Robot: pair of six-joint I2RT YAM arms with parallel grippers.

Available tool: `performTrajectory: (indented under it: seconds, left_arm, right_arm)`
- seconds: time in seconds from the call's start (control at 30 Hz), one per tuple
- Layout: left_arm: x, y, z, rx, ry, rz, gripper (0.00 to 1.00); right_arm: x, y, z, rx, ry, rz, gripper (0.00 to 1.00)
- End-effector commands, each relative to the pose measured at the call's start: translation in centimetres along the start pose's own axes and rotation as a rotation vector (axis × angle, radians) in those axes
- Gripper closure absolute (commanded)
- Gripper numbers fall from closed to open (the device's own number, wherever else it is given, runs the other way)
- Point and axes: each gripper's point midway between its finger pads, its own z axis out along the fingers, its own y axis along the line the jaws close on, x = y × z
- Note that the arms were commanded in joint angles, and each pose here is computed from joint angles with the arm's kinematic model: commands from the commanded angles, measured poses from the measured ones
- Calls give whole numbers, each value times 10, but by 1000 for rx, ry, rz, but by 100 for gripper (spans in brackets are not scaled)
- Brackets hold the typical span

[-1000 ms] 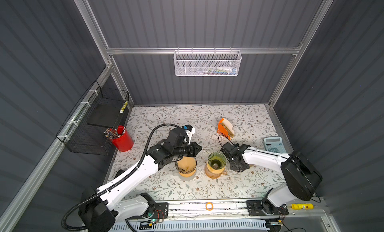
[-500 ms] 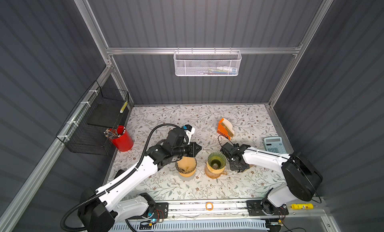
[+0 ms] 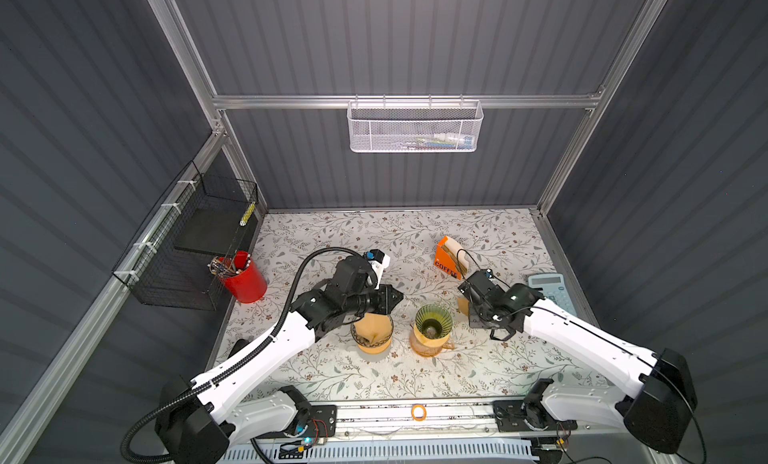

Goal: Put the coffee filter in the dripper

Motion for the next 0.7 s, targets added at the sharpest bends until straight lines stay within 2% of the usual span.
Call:
performTrajectory:
  seconds: [0.0, 0.33, 0.67]
  left_arm:
    - [-3, -6, -3, 22, 10, 24, 84]
    - [-1, -11, -3, 37, 37, 25, 83]
    - [0, -7, -5, 13, 39, 18, 83]
  right_arm:
    - [-9, -8, -22, 4, -27, -11, 100]
    - [-56, 1, -84, -103, -159, -15, 100]
    - [-72, 42, -145, -405, -183, -31, 100]
